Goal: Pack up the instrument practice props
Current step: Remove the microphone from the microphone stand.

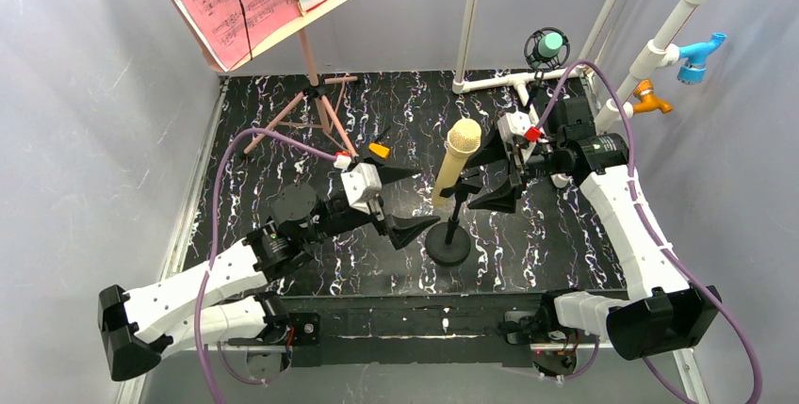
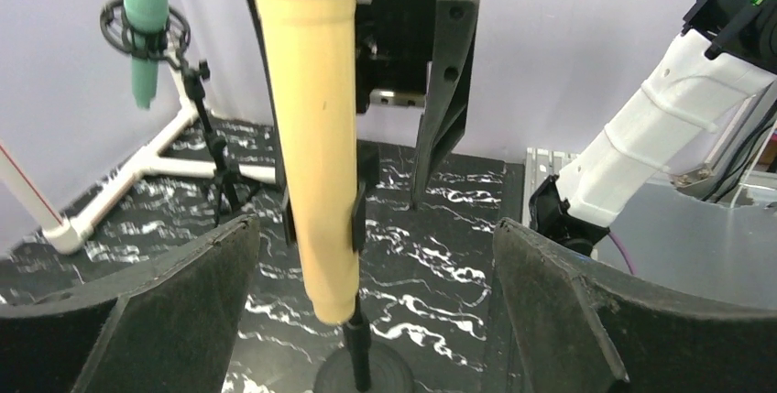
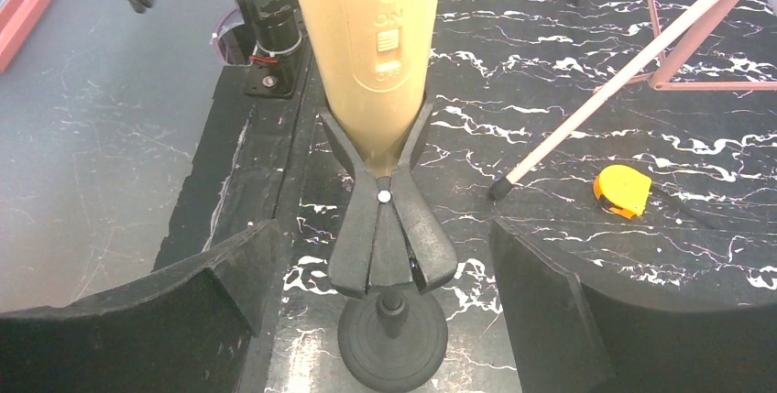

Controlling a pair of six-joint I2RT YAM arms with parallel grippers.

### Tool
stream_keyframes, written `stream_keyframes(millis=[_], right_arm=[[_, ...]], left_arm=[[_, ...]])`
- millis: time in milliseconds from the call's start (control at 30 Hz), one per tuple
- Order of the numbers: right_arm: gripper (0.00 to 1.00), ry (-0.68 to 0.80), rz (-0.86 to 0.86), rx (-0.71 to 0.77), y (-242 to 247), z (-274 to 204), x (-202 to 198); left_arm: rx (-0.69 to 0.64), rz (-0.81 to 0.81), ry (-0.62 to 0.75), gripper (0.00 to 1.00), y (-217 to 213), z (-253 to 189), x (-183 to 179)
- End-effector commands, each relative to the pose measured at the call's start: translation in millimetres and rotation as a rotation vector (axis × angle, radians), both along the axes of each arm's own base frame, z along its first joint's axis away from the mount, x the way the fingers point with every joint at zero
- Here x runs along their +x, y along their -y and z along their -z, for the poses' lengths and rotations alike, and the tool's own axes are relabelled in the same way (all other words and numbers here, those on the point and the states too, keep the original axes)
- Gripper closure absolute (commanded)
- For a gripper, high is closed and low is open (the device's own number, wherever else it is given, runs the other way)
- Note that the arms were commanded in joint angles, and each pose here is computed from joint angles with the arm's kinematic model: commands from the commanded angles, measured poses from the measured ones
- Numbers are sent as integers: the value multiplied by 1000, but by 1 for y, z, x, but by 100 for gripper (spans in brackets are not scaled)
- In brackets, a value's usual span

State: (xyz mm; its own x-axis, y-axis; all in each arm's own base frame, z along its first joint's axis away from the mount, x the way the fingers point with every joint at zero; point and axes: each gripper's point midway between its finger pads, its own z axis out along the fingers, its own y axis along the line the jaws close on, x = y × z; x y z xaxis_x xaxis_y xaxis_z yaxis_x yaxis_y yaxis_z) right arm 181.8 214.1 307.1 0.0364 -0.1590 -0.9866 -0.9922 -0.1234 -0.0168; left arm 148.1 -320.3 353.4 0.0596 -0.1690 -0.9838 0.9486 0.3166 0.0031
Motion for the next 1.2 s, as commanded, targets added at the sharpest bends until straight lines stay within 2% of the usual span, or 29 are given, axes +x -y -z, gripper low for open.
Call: stream_keyframes(millis=[0,300,800,967,1033,1067,1167], right_arm=[[8,19,-6,19,-2,-8,0],[11,22,17,1,-2,-4,4],[17,27,35,-9,0,-2,3],[20,32,41,-9,1,-4,3],[21,33,43,-9,1,-4,4],[21,35,45,-10,1,-4,4],[23,37,49,-11,2,-5,4]], left_arm=[[-1,35,175,2,9,-33,-2],[-9,-25,189,5,38,-53,28],[-40,-22,146,22,54,-52,37],[-48,-25,142,40,55,-53,37],[-47,-25,139,55,55,-52,38],[-46,-26,135,70,56,-51,38],[-49,-22,135,86,56,-52,37]])
